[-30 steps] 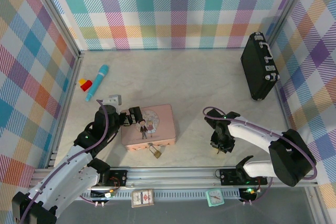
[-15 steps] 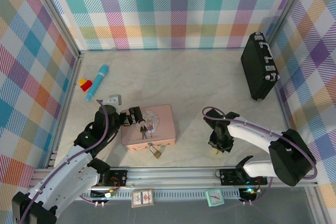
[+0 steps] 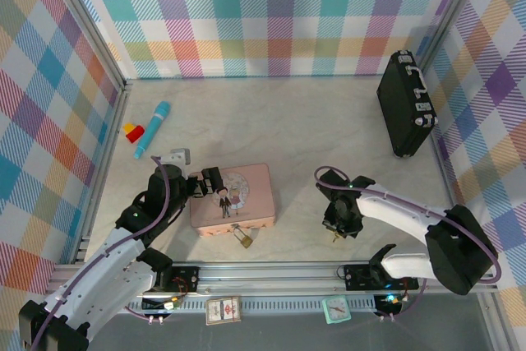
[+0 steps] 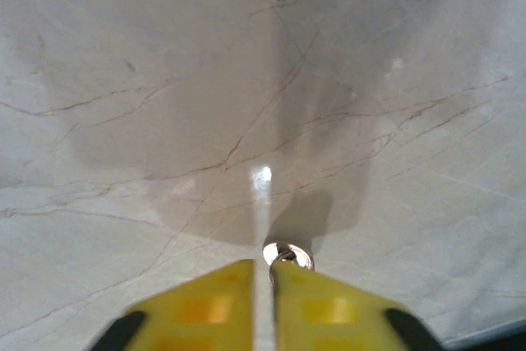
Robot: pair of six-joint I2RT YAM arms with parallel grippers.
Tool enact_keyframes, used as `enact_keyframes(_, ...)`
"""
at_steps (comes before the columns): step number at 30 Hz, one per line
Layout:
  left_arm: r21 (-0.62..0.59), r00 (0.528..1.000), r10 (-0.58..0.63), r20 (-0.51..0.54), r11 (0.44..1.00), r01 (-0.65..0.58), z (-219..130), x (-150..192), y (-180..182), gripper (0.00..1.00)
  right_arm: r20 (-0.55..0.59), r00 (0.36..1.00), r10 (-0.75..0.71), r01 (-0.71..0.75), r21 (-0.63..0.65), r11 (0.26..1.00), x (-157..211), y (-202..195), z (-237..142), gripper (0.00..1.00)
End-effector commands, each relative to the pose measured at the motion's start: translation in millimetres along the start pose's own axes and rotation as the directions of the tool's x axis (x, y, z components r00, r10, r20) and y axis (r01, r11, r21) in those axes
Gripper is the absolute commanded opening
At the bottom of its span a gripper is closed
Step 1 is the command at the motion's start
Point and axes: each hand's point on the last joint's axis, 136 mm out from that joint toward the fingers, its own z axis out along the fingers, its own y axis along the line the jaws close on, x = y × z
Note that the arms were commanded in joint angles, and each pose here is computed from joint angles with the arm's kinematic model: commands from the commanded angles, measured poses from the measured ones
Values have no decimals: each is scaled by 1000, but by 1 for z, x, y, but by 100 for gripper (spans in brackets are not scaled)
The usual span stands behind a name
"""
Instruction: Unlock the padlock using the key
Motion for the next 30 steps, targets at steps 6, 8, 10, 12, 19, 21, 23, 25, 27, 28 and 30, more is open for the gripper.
enact_keyframes(6,3,1000,8,19,1000,-9,-1,-4,-2,100,10,1000,-27,26,83,996,-1,-13,-5,31)
enact_keyframes(8,1,1000,9,17,1000,-9,0,-3,-2,100,-2,999,-41,41,75,996,1,-9,-2,31)
enact_keyframes(10,-1,1000,9,17,1000,-9,0,-3,-2,100,-8,999,-49,49,74,996,2,-7,-1,31)
enact_keyframes(12,-1,1000,9,17,1000,-9,0,-3,-2,100,-14,998,-55,56,77,995,2,-6,1,32)
enact_keyframes(19,1,1000,9,16,1000,-9,0,-3,-2,100,-34,998,-58,61,90,994,4,-6,11,30)
enact_keyframes(21,-1,1000,9,17,1000,-9,0,-3,-2,100,-39,998,-58,61,92,994,5,-5,13,28)
enact_keyframes(23,-2,1000,10,16,1000,-10,0,-3,-2,100,-43,997,-58,62,98,993,5,-6,15,22)
enact_keyframes(25,-1,1000,9,17,1000,-9,0,-4,-2,100,-45,997,-56,61,98,993,5,-6,14,18)
enact_keyframes(27,-1,1000,9,15,1000,-9,0,-3,-2,100,-42,998,-56,60,95,994,5,-6,12,15)
enact_keyframes(28,-1,1000,10,15,1000,-10,1,-3,-2,100,-38,998,-56,60,90,994,5,-6,11,15)
enact_keyframes(30,0,1000,9,14,1000,-9,1,-3,-2,100,-31,998,-55,58,84,995,4,-6,8,14)
